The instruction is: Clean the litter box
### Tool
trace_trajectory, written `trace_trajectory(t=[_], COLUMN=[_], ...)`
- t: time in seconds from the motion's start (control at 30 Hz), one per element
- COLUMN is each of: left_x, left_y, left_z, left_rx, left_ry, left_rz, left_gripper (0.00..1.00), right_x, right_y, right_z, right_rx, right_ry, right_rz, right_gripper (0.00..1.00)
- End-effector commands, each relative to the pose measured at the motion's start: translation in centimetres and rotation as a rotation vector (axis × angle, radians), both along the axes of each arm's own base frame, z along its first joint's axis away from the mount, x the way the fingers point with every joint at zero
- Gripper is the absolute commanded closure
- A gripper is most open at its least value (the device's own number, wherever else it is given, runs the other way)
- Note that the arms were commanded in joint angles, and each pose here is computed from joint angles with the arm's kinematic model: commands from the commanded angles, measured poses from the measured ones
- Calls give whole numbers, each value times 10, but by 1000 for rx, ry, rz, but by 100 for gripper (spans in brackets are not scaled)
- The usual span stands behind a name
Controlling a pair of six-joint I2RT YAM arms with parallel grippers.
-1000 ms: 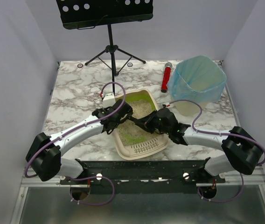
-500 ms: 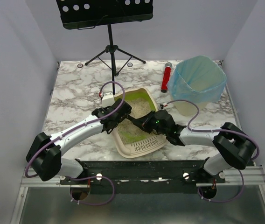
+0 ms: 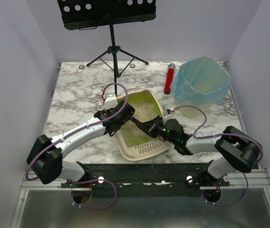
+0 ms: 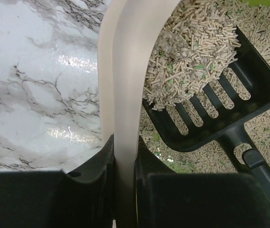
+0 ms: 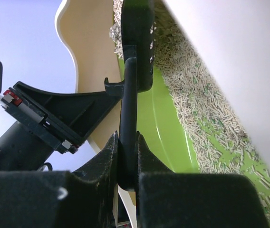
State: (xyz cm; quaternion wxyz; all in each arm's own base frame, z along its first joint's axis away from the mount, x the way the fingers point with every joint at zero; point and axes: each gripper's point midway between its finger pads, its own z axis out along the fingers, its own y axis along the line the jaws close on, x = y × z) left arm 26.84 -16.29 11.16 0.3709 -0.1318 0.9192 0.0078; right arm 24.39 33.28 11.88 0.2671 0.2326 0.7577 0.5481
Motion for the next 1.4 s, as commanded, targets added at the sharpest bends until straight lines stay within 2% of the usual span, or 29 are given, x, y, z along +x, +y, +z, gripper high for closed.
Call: trace_trajectory(t=[0.0, 0.13, 0.33, 0.87, 1.1, 1.37], left_x=[2, 2, 3, 4, 5, 3], left_y=[-41, -39, -38, -40, -47, -62], left_z=[18, 18, 16, 15, 14, 17], left_rx=[-148, -146, -134, -126, -143, -179], left_ry=[-32, -34, -30, -24, -16, -25], left_rz=[-76, -73, -67, -71, -97, -165], left_gripper=[100, 100, 100, 100, 100, 100], right_x=[-15, -14, -15, -12, -9, 0], right_y=[-29, -42, -65, -82, -96, -68], right_z=[-65, -60, -65, -8, -4, -6], right_rx=[-93, -99, -203, -161, -181, -191], right_ry=[196, 183, 211, 48, 28, 19], right_rz=[-62, -111, -188, -224, -288, -223], right_gripper=[99, 99, 99, 99, 99, 99])
